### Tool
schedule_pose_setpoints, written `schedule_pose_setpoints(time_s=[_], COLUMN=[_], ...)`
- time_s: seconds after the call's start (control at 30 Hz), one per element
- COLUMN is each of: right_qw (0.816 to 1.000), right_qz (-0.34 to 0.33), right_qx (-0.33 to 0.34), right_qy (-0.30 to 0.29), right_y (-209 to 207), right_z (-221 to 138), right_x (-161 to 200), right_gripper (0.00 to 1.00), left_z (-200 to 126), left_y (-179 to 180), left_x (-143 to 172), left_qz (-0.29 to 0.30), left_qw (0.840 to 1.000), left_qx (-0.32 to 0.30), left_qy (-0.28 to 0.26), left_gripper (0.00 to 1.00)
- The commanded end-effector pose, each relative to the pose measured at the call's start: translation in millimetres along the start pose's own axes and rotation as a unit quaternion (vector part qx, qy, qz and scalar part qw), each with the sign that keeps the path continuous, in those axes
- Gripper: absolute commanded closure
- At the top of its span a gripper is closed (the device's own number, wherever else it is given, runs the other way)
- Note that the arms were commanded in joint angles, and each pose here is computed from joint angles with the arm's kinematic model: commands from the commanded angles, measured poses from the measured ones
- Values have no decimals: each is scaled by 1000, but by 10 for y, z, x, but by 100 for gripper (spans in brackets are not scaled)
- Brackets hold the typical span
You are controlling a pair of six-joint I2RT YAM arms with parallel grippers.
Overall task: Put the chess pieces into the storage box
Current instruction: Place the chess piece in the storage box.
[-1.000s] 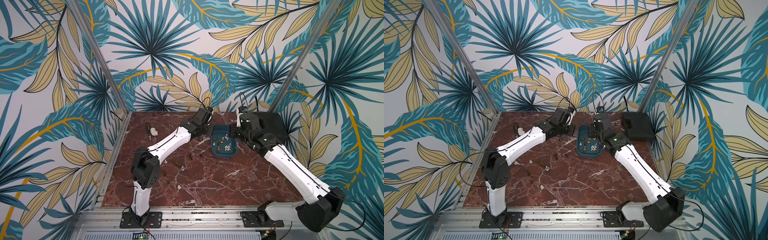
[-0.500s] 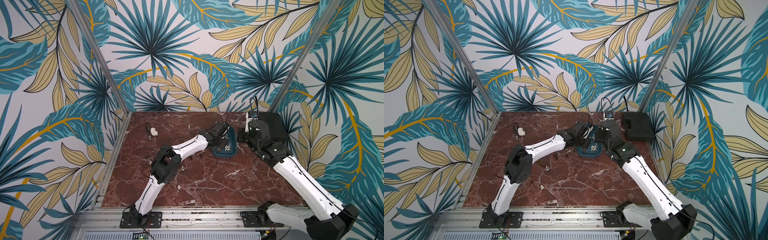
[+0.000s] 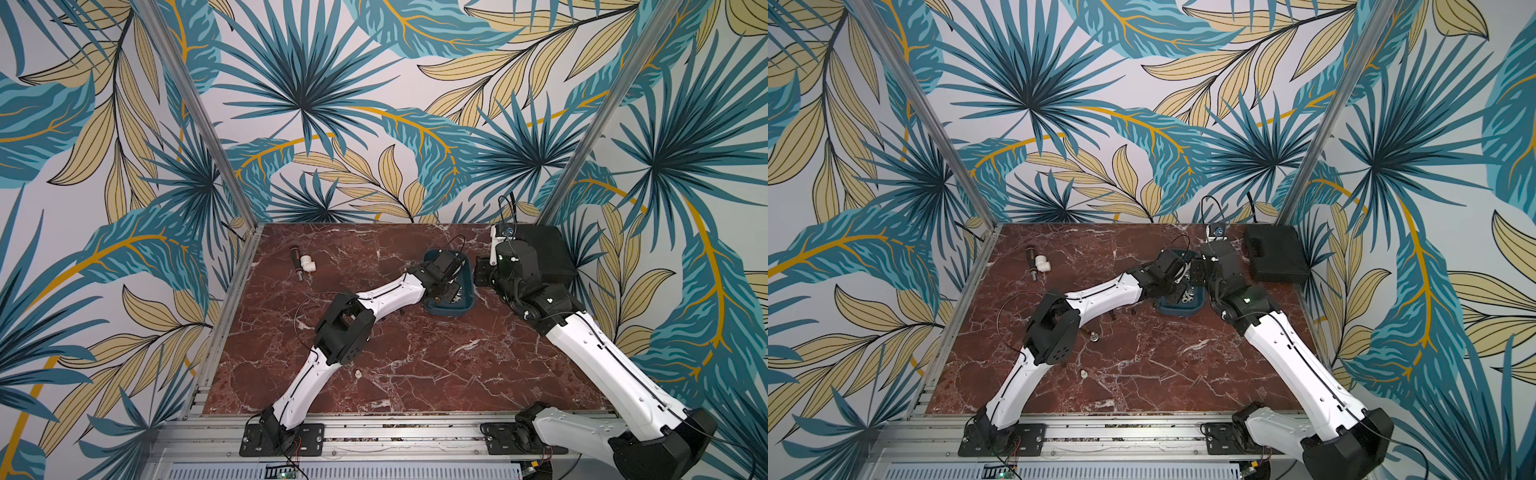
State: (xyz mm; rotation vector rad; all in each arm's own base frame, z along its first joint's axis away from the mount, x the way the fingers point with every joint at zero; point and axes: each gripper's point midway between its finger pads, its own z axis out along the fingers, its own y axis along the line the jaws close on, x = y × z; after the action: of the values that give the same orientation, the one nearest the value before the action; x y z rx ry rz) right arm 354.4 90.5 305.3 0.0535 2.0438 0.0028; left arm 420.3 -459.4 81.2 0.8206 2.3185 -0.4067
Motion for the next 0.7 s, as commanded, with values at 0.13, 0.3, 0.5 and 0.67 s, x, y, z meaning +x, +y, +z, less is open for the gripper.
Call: schedule_pose_setpoints(time_s=[0.13,0.3,0.5,0.67], right_qw=[1000,1000,1000,997], right_qz=[-1,0,-1,5], right_qx=[-3,-8,-28,-76], right_qy=[-15,-14,-5,-1], right_y=[-11,-6,33,210], right_z=[-60,-100,-172,-197], right_x=[-84,-108,-95,-135], right_gripper=[62,62,61,59], left_z=[-74,-283,-900,-1615], left_y=[65,80,144,280], left_x=[-182,-350,-675,-778], left_qz=[10,10,4,-11], left_qw=[1000,999,995,988], left_qx=[-22,-28,-48,-78], left_qy=[-19,-38,-87,-136], left_gripper=[73,72,72,72])
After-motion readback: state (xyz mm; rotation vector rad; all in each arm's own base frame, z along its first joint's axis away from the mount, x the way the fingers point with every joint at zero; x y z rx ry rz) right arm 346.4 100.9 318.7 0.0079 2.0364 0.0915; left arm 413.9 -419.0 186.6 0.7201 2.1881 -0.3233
